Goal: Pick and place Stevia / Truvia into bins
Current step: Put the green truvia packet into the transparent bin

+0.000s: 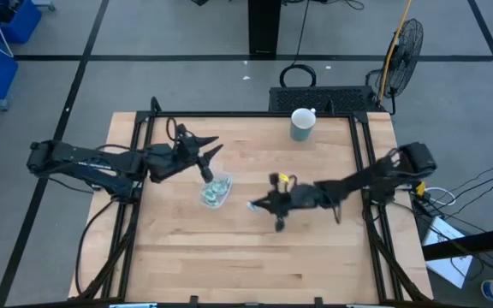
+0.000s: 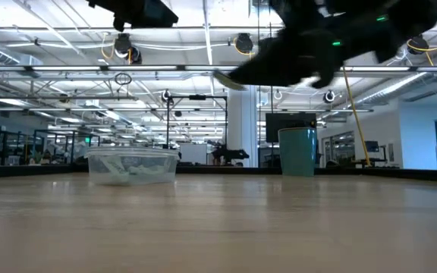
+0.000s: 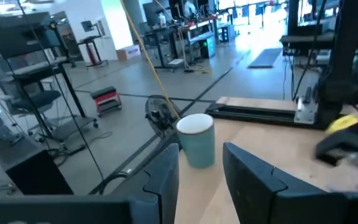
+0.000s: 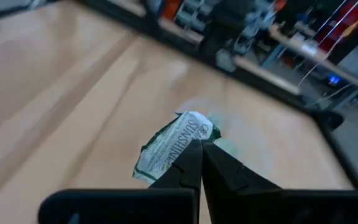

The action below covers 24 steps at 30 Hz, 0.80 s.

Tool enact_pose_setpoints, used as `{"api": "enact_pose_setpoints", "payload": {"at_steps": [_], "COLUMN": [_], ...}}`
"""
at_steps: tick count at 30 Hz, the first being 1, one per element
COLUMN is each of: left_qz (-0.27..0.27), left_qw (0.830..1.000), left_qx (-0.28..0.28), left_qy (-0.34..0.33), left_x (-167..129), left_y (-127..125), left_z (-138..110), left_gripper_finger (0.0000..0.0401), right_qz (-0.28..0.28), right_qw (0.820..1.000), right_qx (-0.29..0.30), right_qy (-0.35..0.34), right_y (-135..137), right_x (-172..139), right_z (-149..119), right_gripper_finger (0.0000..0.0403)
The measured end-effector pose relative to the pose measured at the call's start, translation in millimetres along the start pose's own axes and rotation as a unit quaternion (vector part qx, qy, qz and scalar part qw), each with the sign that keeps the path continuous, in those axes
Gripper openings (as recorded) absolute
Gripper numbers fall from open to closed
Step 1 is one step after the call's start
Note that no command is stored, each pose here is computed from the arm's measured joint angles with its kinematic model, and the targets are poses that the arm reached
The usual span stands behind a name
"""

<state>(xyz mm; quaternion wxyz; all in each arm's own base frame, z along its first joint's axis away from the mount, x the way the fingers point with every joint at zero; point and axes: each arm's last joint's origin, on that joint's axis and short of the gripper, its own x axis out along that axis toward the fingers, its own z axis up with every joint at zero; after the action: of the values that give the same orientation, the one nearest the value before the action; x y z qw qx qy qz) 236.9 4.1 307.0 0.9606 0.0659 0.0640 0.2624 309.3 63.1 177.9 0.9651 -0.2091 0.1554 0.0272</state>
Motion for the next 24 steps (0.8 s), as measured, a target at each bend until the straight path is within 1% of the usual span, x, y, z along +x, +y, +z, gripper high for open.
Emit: {"api": "enact_pose_setpoints", "payload": {"at_steps": [2,4,6,8,10,13,16,18,21,24], "left_qz": [0.000,-0.001,-0.001,-0.001,-0.001,0.008,0.012,0.012,0.010,0.009], "left_qw": [1.000,1.000,1.000,1.000,1.000,1.000,1.000,1.000,0.999,0.998], "left_qx": [-0.011,-0.019,-0.016,-0.014,-0.015,-0.022,-0.022,-0.018,-0.006,0.008], "left_qy": [-0.003,-0.004,0.001,0.002,0.006,0.008,0.007,0.013,0.031,0.054], "left_x": [-2.5,-2.7,-2.3,-2.1,-1.9,-1.8,-2.5,-2.6,-2.7,-3.1], "left_y": [1.8,1.9,1.6,1.4,1.2,1.6,2.4,2.3,2.0,1.8], "left_z": [1.7,2.1,0.8,0.5,-0.5,-0.9,-0.3,-1.7,-5.7,-10.8], "left_gripper_finger": [0.0131,0.0131,0.0131,0.0131,0.0131,0.0131,0.0131,0.0131,0.0131,0.0131], "right_qz": [-0.008,-0.002,0.013,0.024,0.004,-0.035,-0.054,-0.060,-0.056,-0.049], "right_qw": [1.000,1.000,0.999,0.997,0.993,0.990,0.990,0.991,0.992,0.991], "right_qx": [0.004,-0.006,-0.031,-0.068,-0.091,-0.090,-0.094,-0.085,-0.059,-0.058], "right_qy": [-0.015,-0.013,0.006,0.042,0.078,0.098,0.086,0.080,0.094,0.110], "right_y": [-18.4,-31.7,-39.5,-40.7,-43.4,-53.3,-59.9,-61.7,-61.0,-60.4], "right_x": [17.2,36.4,61.0,85.3,106.5,133.0,149.7,155.4,157.4,156.9], "right_z": [1.0,5.4,9.0,9.0,6.3,-0.2,-7.3,-12.1,-19.4,-22.8], "right_gripper_finger": [0.0000,0.0000,0.0000,0.0000,0.0000,0.0000,0.0000,0.0000,0.0000,0.0007]}}
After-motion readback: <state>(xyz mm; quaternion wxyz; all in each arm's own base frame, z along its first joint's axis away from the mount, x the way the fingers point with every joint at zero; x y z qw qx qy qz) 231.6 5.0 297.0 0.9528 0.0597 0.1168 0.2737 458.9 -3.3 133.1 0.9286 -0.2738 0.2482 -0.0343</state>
